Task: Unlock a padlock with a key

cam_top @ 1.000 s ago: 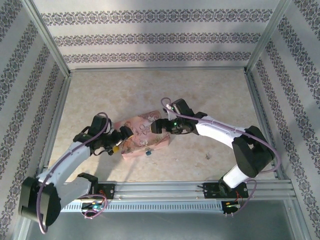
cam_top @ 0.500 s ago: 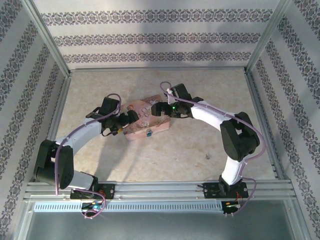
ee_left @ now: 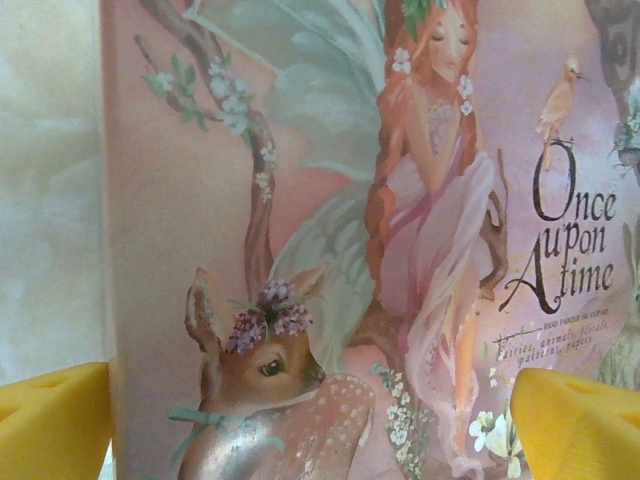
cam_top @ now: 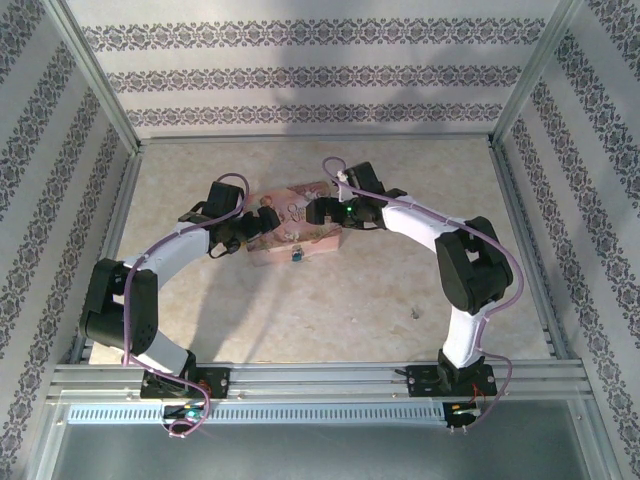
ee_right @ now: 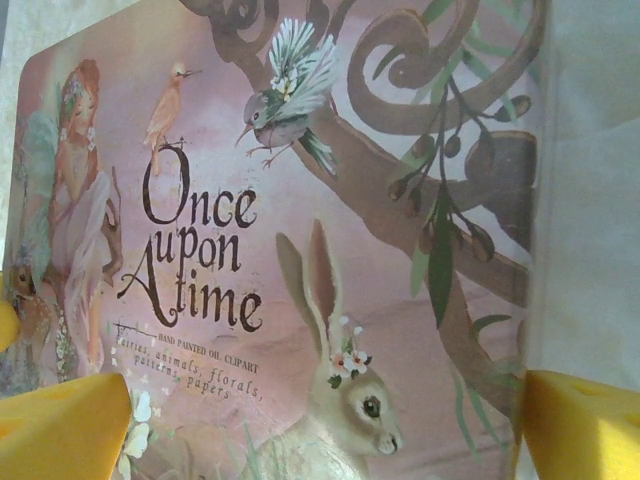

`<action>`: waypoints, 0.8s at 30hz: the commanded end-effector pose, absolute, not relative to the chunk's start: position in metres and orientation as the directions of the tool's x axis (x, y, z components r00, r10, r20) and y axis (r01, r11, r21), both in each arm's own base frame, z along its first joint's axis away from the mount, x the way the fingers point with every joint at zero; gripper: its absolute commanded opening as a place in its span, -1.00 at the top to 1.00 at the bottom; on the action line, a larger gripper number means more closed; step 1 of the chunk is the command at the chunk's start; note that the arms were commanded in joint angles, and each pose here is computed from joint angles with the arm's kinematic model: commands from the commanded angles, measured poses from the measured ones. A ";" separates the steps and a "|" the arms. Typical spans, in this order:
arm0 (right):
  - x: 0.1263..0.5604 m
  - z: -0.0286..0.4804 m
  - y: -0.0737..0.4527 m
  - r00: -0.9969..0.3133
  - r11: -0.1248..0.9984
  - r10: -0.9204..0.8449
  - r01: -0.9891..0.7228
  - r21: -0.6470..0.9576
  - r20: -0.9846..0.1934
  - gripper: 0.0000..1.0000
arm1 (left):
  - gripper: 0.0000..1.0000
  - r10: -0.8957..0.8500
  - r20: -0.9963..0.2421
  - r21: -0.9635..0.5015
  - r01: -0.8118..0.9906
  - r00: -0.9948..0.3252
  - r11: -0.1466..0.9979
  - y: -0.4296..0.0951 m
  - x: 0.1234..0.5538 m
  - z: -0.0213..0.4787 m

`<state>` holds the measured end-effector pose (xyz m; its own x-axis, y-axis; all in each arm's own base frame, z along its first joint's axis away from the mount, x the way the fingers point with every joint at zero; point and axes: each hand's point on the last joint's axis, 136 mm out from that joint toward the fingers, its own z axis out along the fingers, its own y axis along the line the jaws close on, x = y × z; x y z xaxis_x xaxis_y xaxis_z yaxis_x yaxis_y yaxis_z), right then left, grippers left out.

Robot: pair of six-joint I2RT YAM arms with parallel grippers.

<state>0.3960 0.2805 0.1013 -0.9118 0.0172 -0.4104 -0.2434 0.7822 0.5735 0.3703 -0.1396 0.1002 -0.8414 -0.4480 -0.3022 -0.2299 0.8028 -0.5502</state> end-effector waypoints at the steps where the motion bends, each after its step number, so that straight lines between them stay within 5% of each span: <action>1: 0.388 0.115 0.270 -0.895 0.784 0.009 -0.270 0.559 -0.445 -0.97 | -0.99 -0.408 -0.392 -0.612 -0.098 -0.824 0.785 -0.153 0.385 0.134; 9: 0.361 0.154 0.197 -0.841 0.900 0.009 -0.229 0.371 -0.541 -0.97 | -0.99 -0.435 -0.520 -0.573 -0.078 -0.735 0.816 -0.116 0.371 0.180; 24: 0.246 0.196 0.110 -0.864 0.966 0.076 -0.060 0.252 -0.497 -0.97 | -0.99 -0.351 -0.791 -0.557 0.352 -0.501 0.752 -0.150 0.343 0.300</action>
<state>0.2736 0.1357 0.2091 -0.8191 0.0614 -0.5703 -0.1442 0.9403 0.3084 0.3462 -0.1338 0.2792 -0.5607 -0.4027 -0.7235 0.2269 0.7656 -0.6020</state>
